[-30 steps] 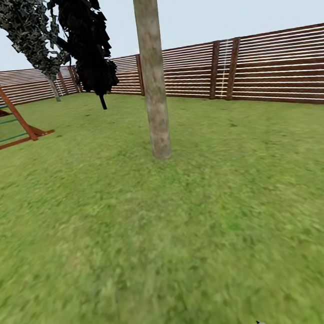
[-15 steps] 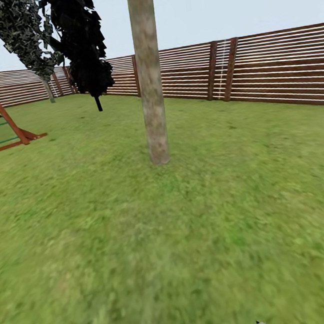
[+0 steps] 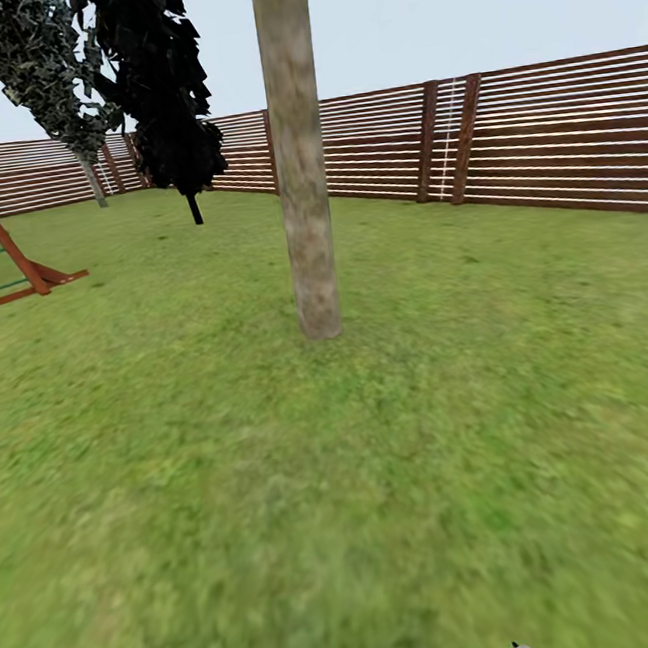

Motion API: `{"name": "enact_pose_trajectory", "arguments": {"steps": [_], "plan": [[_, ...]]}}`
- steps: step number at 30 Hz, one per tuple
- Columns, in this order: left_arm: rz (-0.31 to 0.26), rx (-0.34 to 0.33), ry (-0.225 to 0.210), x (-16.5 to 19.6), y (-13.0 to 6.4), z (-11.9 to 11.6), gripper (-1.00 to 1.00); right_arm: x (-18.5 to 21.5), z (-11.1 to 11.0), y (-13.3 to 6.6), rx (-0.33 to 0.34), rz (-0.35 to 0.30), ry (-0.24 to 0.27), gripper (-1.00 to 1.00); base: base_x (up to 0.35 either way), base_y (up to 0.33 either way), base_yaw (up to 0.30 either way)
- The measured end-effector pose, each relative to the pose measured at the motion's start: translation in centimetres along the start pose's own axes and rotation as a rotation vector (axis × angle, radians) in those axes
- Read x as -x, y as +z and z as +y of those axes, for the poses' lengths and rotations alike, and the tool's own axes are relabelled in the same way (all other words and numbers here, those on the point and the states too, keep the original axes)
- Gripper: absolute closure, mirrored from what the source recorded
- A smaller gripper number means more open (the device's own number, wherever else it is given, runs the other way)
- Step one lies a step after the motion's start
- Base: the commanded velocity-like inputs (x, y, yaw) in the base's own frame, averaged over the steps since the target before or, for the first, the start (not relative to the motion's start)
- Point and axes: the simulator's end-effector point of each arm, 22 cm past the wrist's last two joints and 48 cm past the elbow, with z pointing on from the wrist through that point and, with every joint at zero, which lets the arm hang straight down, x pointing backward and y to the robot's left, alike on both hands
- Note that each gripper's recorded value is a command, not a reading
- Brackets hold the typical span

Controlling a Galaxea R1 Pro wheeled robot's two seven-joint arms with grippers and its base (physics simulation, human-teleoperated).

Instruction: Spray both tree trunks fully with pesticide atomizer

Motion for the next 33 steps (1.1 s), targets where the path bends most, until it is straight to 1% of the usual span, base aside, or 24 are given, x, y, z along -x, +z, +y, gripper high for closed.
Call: {"name": "enact_pose_trajectory", "arguments": {"steps": [33], "plan": [[-0.001, 0.0, 0.0, 0.01, 0.0, 0.0, 1.0, -0.02, -0.02, 0.0, 0.0, 0.0, 0.0, -1.0, 0.338, 0.0, 0.0]]}}
